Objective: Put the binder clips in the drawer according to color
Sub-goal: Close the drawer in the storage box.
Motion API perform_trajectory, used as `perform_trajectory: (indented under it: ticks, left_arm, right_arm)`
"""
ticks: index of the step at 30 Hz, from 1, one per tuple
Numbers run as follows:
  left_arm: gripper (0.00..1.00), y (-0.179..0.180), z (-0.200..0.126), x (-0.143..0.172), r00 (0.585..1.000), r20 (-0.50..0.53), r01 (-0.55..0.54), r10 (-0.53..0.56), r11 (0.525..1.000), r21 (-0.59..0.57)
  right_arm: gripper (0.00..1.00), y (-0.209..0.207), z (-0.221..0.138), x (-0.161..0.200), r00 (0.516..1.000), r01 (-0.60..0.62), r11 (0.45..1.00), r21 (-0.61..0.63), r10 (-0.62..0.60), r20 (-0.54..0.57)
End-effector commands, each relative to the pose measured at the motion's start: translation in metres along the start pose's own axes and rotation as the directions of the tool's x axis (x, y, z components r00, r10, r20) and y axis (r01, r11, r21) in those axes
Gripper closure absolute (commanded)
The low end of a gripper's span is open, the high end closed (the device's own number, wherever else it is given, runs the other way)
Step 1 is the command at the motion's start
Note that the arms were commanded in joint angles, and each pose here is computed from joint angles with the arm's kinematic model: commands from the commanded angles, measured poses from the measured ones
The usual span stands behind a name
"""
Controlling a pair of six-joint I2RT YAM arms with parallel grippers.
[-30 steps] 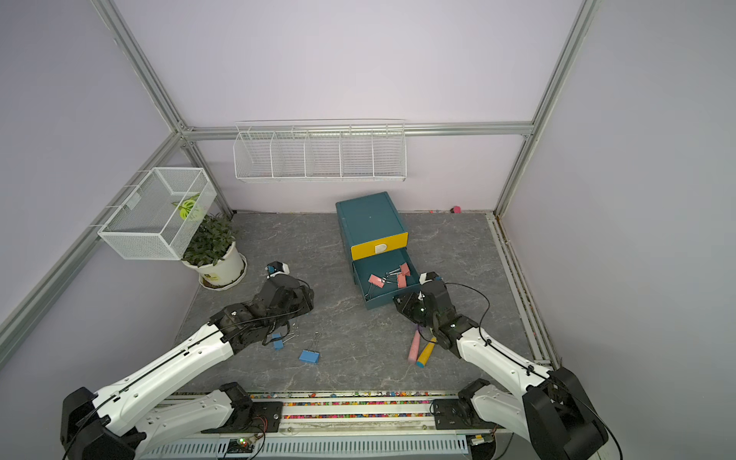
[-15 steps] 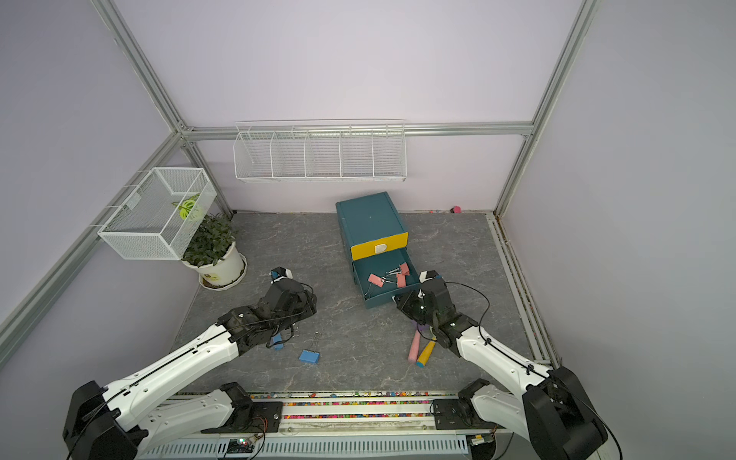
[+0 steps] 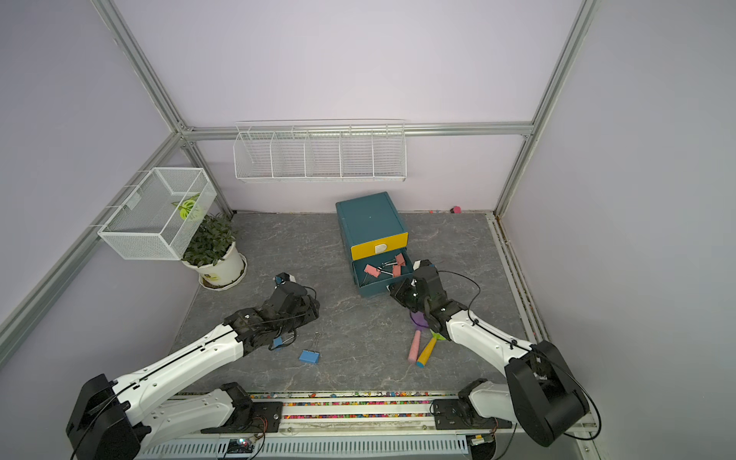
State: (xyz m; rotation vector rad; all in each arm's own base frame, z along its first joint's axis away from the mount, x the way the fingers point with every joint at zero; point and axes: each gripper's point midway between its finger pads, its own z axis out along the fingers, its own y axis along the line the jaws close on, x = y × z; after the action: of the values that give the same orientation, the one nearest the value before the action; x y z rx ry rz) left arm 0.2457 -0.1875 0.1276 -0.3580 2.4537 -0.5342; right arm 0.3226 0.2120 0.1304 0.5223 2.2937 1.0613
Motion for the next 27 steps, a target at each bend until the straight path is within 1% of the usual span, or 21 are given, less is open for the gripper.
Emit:
perform_trajectory:
  ticks: [1, 5, 10, 17, 23, 27]
  left_arm:
    - [0.53, 0.004, 0.007, 0.008, 0.999, -0.024, 0.025, -0.025, 1.0, 0.001]
    - [0.53, 0.01, 0.012, 0.016, 0.998, -0.047, 0.037, -0.038, 0.999, -0.009]
    - [0.53, 0.012, 0.011, 0.018, 0.998, -0.051, 0.043, -0.043, 0.999, -0.011]
    - [0.53, 0.013, 0.007, 0.017, 0.998, -0.045, 0.049, -0.049, 0.999, -0.004]
    - [0.53, 0.011, 0.005, 0.015, 0.998, -0.04, 0.052, -0.052, 0.999, -0.001]
    - [0.53, 0.011, 0.003, 0.014, 0.998, -0.037, 0.054, -0.054, 0.999, 0.003]
  right_arm:
    - [1.0, 0.029, 0.006, -0.022, 0.997, 0.053, 0.996, -0.068, -0.05, 0.055]
    - [1.0, 0.03, 0.024, -0.028, 0.997, 0.056, 0.997, -0.058, -0.053, 0.049]
    - [1.0, 0.029, 0.041, -0.035, 0.997, 0.05, 0.997, -0.055, -0.047, 0.059]
    - [1.0, 0.036, 0.055, -0.046, 0.995, 0.06, 0.996, -0.072, -0.054, 0.084]
    - [1.0, 0.035, 0.068, -0.049, 0.995, 0.044, 0.995, -0.085, -0.036, 0.092]
    - [1.0, 0.033, 0.07, -0.05, 0.995, 0.032, 0.997, -0.077, -0.024, 0.097]
